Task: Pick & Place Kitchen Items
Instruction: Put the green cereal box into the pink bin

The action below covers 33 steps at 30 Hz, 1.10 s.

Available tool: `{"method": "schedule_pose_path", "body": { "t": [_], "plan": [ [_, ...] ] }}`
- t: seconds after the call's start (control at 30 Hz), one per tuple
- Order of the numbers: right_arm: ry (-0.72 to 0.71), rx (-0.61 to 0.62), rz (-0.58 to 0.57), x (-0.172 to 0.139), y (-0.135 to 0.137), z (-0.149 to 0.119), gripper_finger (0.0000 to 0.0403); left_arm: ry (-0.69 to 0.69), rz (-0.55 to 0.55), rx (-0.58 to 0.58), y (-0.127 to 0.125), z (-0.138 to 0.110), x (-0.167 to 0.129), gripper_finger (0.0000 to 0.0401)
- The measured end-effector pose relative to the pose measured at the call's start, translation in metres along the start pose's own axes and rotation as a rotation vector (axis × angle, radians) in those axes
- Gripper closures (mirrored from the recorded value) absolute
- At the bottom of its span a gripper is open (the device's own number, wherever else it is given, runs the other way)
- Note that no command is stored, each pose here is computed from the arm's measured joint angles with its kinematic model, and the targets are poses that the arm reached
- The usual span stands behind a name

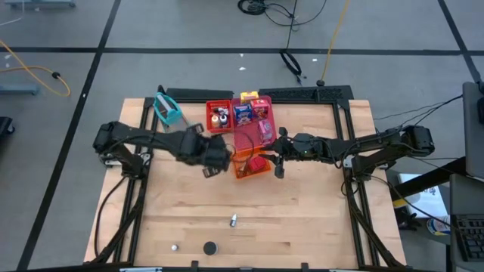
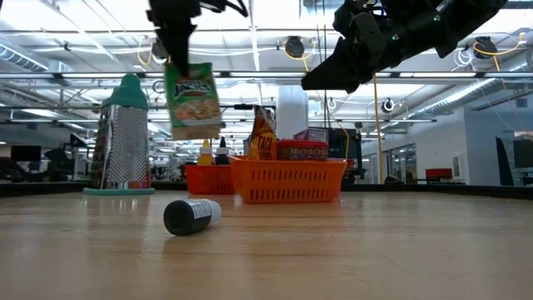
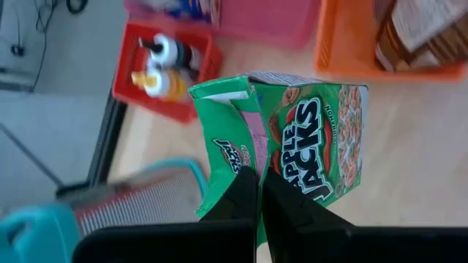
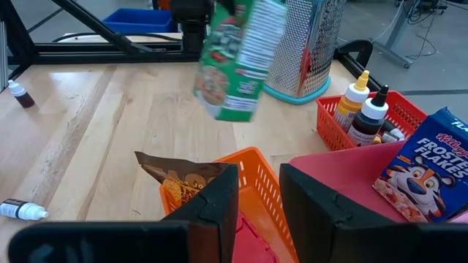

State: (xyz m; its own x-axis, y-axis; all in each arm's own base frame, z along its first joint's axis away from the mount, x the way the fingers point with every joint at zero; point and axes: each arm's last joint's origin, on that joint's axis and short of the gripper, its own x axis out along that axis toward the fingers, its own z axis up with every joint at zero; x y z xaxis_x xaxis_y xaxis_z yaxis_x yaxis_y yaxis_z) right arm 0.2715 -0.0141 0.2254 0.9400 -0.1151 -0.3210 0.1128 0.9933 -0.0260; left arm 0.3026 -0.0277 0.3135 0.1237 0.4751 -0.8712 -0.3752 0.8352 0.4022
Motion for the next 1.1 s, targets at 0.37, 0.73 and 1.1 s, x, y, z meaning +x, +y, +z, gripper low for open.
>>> {"method": "schedule_pose_path", "body": {
  "t": [0.37,0.73,1.1],
  "plan": [
    [0.0,-0.002,0.0,0.0,0.0,0.0,0.031,-0.194,0.009,0.09,0.037,0.043,0.023,0.0401],
    [0.008,-0.002,0.0,0.001,0.0,-0.002,0.031,-0.297,0.091,0.089,0.081,0.073,0.051,0.0401],
    [0.018,-0.003,-0.001,0.004,0.0,-0.004,0.031,-0.301,0.075,0.205,0.087,0.096,0.094,0.0401]
  ]
}}
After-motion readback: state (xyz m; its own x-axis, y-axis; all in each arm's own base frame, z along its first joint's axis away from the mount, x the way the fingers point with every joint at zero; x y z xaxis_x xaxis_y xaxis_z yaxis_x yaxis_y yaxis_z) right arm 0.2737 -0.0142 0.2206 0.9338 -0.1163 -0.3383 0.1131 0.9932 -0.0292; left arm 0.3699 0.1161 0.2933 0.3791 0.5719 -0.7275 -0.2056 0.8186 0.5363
